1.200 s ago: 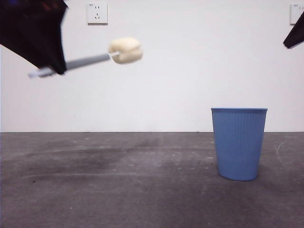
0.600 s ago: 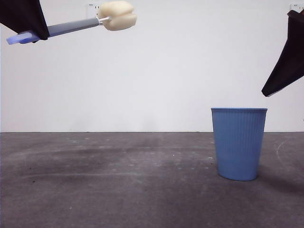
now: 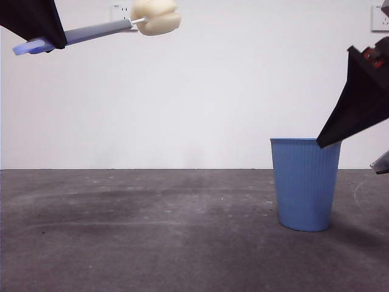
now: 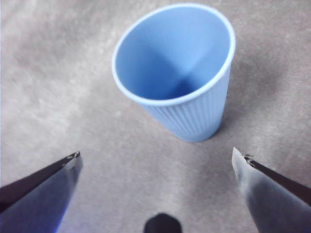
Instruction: Pick up the cup brush,pick up the cup,insert the brush into the cup,clean the cup,put the cup brush back,put the cup back to the fixed position on the table
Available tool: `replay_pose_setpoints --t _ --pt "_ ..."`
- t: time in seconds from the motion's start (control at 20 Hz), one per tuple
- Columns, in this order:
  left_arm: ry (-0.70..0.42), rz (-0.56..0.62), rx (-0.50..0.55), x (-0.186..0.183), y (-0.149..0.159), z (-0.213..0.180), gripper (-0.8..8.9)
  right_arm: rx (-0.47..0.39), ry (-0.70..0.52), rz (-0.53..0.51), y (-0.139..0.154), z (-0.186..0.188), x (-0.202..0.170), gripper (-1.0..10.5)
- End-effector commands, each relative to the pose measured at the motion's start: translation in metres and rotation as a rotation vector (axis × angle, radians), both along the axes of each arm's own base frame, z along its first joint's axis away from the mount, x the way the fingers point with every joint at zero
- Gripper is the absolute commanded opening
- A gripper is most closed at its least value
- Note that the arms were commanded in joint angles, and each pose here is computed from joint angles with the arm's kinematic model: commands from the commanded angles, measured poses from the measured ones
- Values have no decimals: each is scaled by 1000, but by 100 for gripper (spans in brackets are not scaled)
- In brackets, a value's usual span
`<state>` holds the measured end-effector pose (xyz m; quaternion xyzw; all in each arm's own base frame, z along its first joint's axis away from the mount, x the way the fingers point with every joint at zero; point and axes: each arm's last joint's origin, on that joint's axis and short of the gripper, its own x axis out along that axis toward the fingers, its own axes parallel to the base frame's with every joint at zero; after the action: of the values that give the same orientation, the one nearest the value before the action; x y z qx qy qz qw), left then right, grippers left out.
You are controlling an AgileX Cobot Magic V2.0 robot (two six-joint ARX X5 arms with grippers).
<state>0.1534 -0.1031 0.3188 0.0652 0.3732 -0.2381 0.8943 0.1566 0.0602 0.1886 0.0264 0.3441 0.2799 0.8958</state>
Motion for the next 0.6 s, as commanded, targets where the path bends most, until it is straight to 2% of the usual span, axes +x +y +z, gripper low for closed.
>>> replay_pose_setpoints --t 0.05,0.2,0.6 --pt "-3 -12 4 0 0 -2 -8 -35 1 12 3 -12 2 595" --pt "-4 -13 5 0 0 -2 -8 -78 -3 25 7 -24 8 598" --pt "-3 -13 6 0 0 -2 -8 -118 -23 83 20 -47 30 598"
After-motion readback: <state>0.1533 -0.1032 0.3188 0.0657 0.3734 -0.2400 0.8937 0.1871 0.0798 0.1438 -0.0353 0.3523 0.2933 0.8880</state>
